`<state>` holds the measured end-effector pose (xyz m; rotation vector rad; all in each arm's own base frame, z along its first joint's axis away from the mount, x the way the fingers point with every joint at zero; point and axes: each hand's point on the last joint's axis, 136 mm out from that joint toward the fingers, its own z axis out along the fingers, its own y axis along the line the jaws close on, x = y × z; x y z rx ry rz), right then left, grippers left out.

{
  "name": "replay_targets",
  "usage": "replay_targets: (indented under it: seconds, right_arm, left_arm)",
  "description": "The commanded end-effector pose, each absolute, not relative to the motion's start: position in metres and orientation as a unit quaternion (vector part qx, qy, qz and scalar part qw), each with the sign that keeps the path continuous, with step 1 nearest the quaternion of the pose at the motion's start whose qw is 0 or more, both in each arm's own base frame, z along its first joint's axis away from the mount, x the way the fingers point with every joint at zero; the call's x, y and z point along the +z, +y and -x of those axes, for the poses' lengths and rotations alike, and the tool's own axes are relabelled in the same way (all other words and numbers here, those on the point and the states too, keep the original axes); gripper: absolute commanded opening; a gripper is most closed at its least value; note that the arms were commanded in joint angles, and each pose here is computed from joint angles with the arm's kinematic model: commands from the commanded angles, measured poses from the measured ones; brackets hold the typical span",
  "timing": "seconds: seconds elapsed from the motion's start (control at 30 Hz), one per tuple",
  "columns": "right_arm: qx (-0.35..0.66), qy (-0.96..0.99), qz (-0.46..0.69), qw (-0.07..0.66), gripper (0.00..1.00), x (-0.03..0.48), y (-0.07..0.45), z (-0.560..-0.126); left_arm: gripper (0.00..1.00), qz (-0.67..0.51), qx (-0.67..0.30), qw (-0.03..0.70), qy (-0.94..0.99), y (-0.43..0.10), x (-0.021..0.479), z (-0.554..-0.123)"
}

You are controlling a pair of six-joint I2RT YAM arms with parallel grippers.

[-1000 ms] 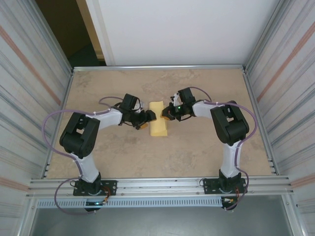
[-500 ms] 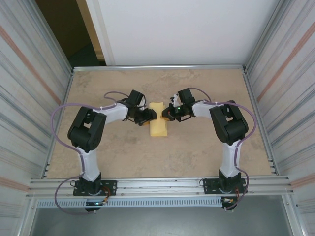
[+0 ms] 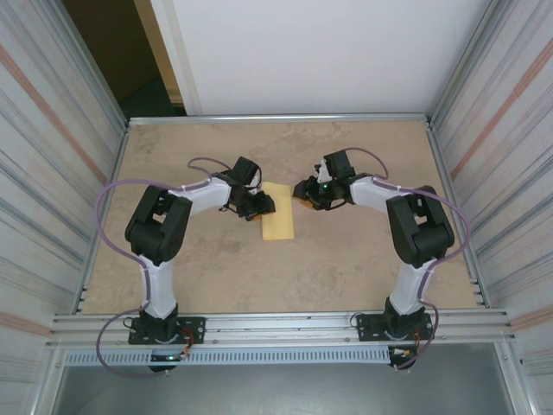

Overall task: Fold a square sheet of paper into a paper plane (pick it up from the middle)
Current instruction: First fold in half a square sheet of paper at the center of the table, then hold the square sheet of paper at the center of the table.

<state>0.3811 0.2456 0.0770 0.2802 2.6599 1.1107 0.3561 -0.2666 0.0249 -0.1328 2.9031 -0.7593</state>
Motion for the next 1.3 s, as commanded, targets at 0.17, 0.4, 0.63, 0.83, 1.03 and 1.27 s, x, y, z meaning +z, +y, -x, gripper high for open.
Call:
replay_targets:
  seconds: [0.17,0.4,0.63,0.83,1.03,1.27]
  right_arm:
    - [0.345,0.921,-0.120,0.133,0.43,0.073,0.221,-0.377]
    - [0.342,0.922,-0.127,0.128,0.46,0.068,0.221,-0.375]
    - [0.342,0.923,-0.126,0.124,0.46,0.065,0.224,-0.376]
    - [0.343,0.923,-0.125,0.121,0.46,0.063,0.226,-0.376]
    - [0.344,0.924,-0.122,0.116,0.46,0.061,0.230,-0.375]
    - [0.345,0.925,-0.115,0.111,0.46,0.058,0.237,-0.373]
  left_arm:
    - [0.44,0.025,-0.137,-0.012,0.990,-0.240,-0.042,-0.321]
    - [0.46,-0.001,-0.107,-0.020,0.994,-0.242,-0.052,-0.316]
    - [0.46,0.021,-0.087,-0.042,0.995,-0.239,-0.067,-0.311]
    - [0.49,0.035,-0.081,-0.058,0.994,-0.240,-0.075,-0.307]
    - [0.50,0.035,-0.074,-0.069,0.994,-0.239,-0.083,-0.303]
    - [0.51,0.027,-0.068,-0.077,0.994,-0.237,-0.089,-0.299]
